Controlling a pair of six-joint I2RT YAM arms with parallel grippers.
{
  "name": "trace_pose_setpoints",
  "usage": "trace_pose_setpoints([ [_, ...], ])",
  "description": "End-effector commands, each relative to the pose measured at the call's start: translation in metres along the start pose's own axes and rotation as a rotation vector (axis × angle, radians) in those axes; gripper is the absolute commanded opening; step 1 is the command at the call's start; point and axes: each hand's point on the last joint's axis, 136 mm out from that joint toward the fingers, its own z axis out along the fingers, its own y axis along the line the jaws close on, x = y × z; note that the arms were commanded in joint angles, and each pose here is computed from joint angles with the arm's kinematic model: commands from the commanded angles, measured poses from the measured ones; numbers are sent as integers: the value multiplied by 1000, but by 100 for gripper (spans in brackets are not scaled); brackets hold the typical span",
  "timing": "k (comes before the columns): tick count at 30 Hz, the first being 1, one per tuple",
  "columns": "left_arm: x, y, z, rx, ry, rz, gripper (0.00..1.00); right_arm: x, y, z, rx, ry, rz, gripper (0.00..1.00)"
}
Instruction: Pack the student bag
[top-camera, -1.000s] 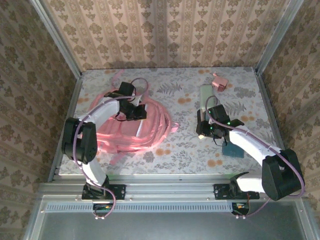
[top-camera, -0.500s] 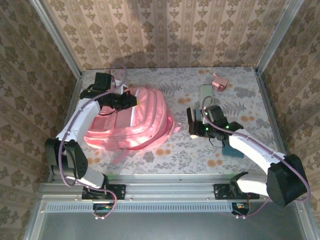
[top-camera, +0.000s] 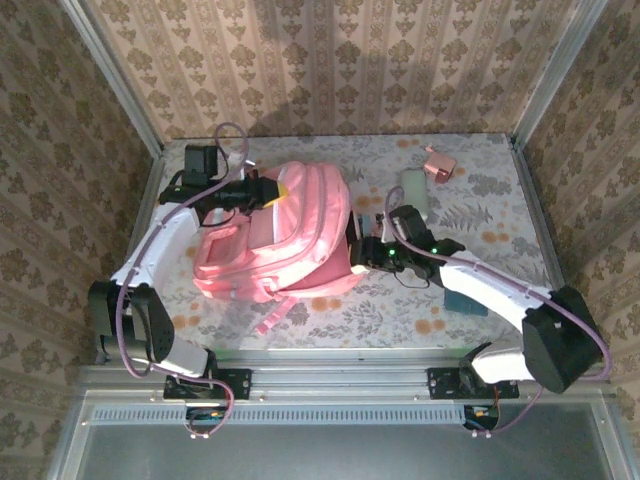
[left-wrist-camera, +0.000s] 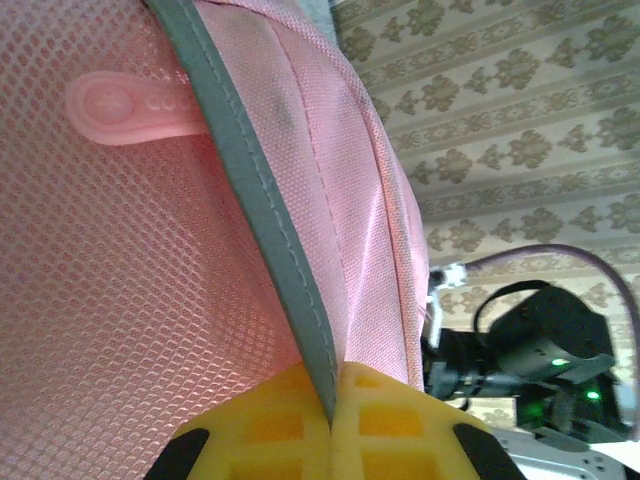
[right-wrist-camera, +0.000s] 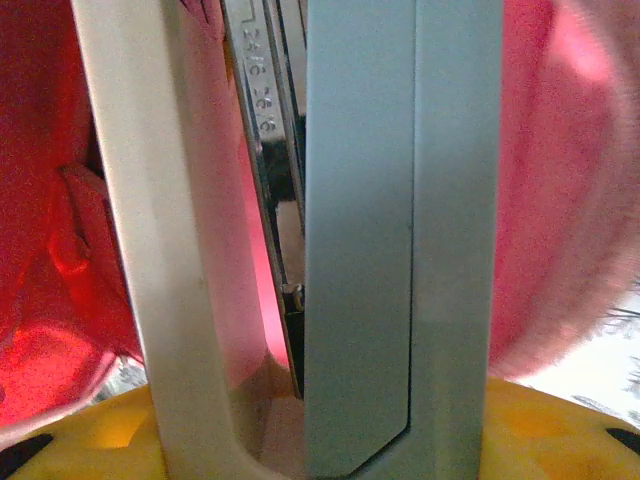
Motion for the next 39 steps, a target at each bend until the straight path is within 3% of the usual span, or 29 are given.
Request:
trace_pose_setpoints([
  [1, -12, -64, -18, 177, -27, 159, 0, -21, 29, 13, -92, -38, 93, 50],
  [14, -17, -64, -15, 201, -43, 151, 0, -25, 41, 83, -60, 10, 197, 54],
  [20, -19, -61, -13, 206, -52, 148, 0, -15, 39, 102, -56, 63, 155, 79],
  [27, -20, -55, -12, 192, -61, 144, 0, -27, 56, 63, -87, -10, -4, 91],
  [36, -21, -41, -13, 155, -94, 125, 0, -44, 30, -11, -35, -161, -37, 91],
  [39, -18, -38, -10, 143, -86, 135, 0, -46, 5, -34, 48, -197, -25, 90],
])
